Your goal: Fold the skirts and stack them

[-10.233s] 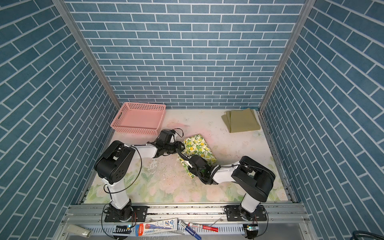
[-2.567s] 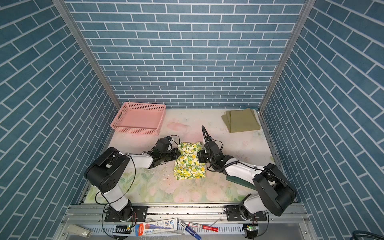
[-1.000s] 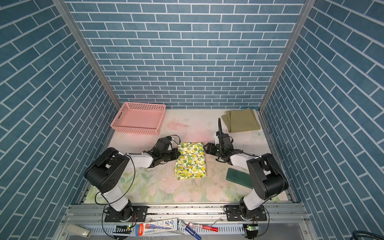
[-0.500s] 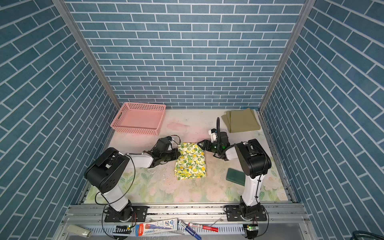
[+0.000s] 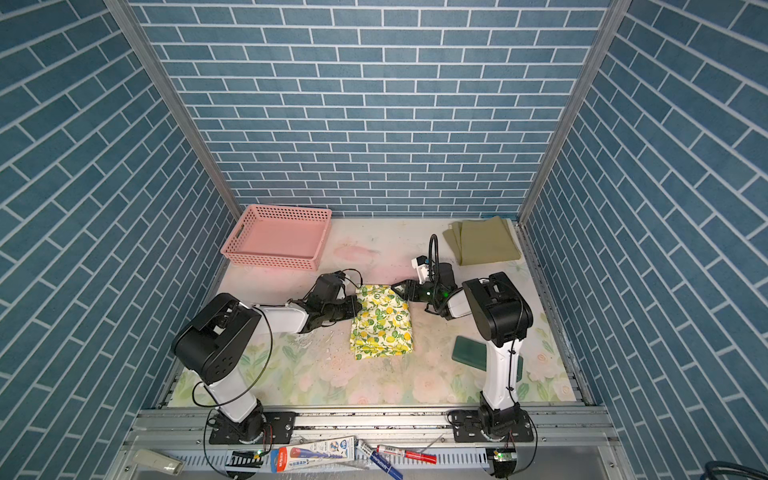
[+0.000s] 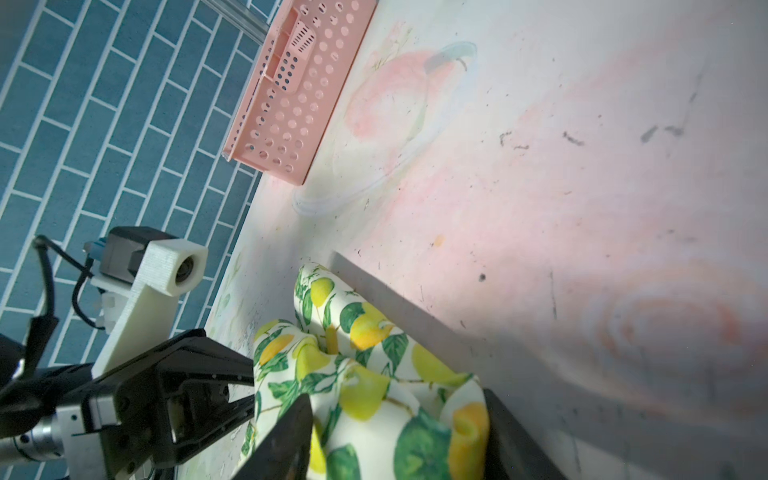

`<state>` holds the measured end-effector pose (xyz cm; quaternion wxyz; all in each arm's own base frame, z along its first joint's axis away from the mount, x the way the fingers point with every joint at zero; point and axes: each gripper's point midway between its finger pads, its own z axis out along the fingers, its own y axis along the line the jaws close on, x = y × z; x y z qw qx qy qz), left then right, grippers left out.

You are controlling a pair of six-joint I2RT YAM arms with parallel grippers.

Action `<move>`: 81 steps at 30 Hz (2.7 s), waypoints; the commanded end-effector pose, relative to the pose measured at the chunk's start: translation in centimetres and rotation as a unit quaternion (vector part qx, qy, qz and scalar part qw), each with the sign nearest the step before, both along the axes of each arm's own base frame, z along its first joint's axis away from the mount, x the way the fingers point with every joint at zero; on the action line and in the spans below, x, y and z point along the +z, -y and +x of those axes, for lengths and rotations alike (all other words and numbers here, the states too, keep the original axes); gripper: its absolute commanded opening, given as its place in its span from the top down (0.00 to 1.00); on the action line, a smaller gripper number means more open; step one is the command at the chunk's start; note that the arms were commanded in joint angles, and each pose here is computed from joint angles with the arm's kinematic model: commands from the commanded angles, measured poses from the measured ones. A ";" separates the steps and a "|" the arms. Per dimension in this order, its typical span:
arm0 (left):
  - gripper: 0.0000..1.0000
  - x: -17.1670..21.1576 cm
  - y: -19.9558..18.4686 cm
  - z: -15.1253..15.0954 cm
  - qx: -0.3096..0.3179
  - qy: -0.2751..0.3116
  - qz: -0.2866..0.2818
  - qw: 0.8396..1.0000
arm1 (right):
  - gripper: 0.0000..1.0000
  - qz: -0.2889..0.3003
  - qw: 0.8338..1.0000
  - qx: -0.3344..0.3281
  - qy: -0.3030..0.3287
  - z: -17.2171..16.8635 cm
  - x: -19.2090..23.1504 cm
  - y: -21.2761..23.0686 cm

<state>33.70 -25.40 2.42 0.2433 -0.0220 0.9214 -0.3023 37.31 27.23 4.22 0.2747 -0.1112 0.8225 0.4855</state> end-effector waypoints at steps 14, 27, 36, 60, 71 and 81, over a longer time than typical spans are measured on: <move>1.00 -2.2 -1.2 -2.0 -0.007 -0.050 0.023 0.998 | 1.00 -0.023 1.000 -0.021 0.001 -0.8 0.0 0.7; 0.22 12.0 -2.3 -5.0 -0.054 0.053 -0.010 0.997 | 1.00 -0.150 0.970 -0.153 0.111 7.8 9.8 3.9; 0.08 14.3 -4.3 -4.8 -0.026 0.112 0.016 0.993 | 1.00 -0.185 0.938 -0.240 0.166 17.8 14.8 6.4; 0.07 12.2 -2.4 -1.0 -0.012 0.099 0.025 0.995 | 1.00 -0.028 0.788 -0.576 0.214 28.7 25.3 25.5; 0.07 12.9 -2.7 -1.2 -0.005 0.104 0.023 0.994 | 1.00 0.003 0.751 -0.642 0.155 25.4 20.9 34.1; 0.07 12.9 -3.0 -1.3 0.000 0.104 0.031 0.994 | 1.00 0.000 0.785 -0.616 0.066 24.6 14.3 37.7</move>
